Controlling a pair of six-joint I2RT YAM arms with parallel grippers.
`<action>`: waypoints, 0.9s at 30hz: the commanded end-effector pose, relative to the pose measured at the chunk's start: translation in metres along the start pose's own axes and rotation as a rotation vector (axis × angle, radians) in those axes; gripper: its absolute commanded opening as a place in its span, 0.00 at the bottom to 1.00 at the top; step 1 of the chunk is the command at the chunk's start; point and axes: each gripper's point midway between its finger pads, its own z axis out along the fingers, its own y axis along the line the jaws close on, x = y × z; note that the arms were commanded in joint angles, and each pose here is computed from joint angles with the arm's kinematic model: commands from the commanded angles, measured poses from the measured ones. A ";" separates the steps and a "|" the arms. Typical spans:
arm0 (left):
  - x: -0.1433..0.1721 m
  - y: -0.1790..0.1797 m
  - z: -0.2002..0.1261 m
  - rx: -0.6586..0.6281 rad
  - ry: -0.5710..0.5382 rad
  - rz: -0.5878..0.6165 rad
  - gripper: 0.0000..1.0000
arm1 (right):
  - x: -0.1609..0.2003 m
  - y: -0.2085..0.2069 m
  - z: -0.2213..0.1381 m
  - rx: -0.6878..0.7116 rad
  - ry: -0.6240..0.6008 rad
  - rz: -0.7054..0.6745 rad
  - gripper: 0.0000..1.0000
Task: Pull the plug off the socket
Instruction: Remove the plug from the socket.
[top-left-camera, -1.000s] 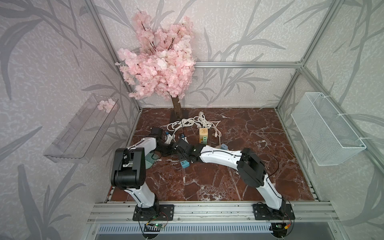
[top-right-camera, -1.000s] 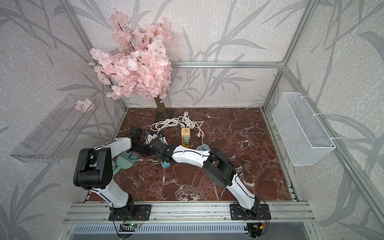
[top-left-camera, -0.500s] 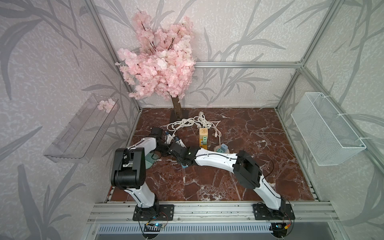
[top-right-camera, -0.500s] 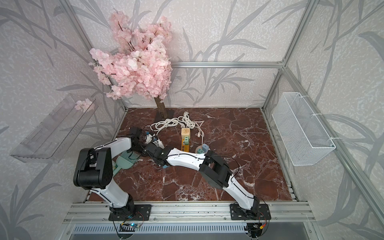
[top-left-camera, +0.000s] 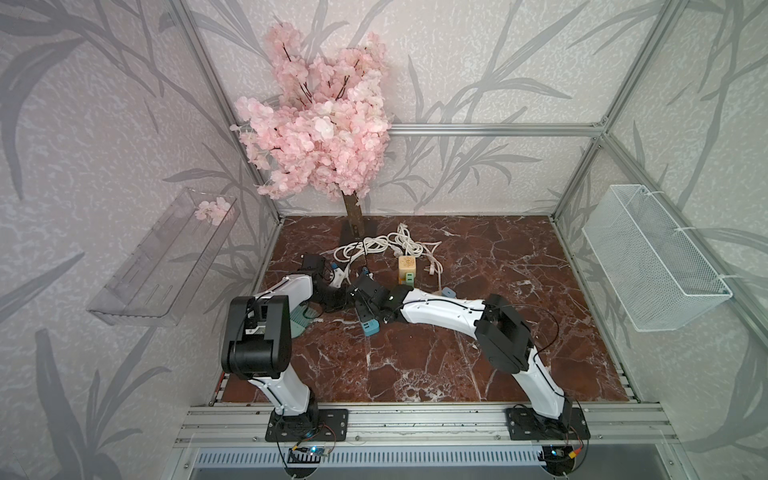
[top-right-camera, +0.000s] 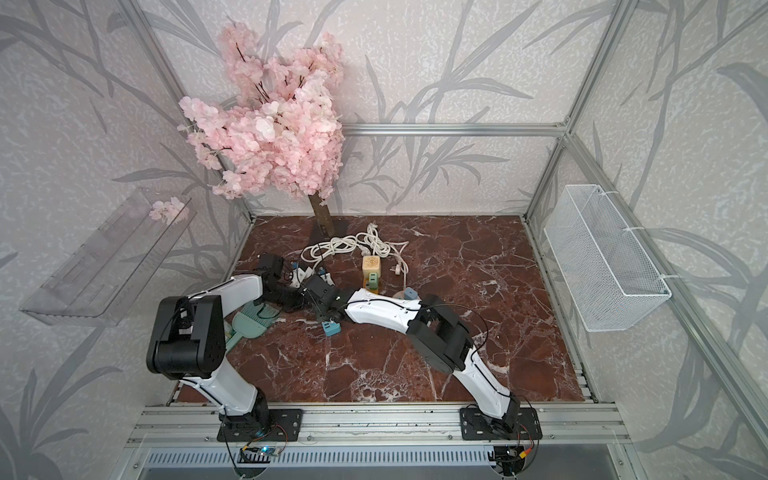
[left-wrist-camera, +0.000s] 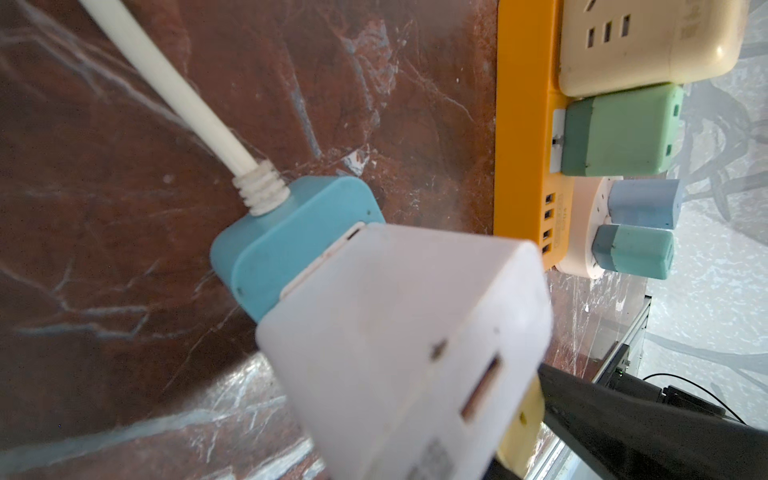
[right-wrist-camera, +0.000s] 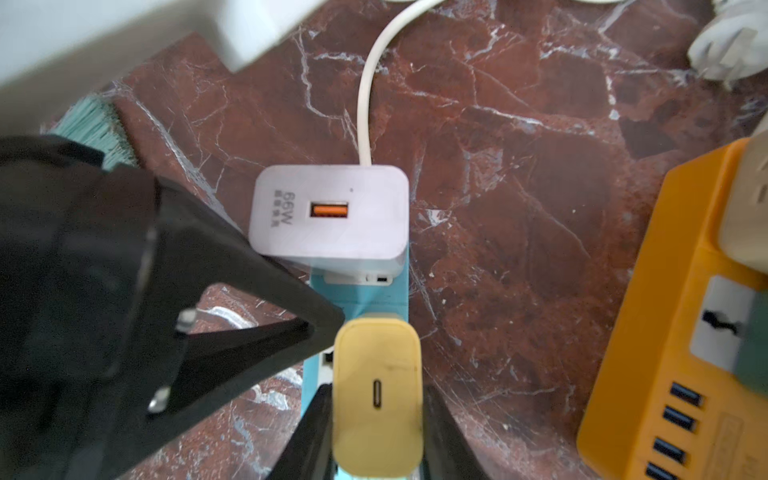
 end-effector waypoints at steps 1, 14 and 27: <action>0.016 0.027 0.005 -0.115 0.055 -0.026 0.00 | -0.005 0.017 -0.006 -0.094 0.001 0.042 0.00; 0.016 0.027 0.005 -0.117 0.055 -0.025 0.00 | -0.002 0.026 -0.014 0.140 -0.064 -0.234 0.00; 0.017 0.028 0.006 -0.123 0.060 -0.024 0.00 | -0.018 0.035 -0.029 0.013 -0.053 -0.114 0.00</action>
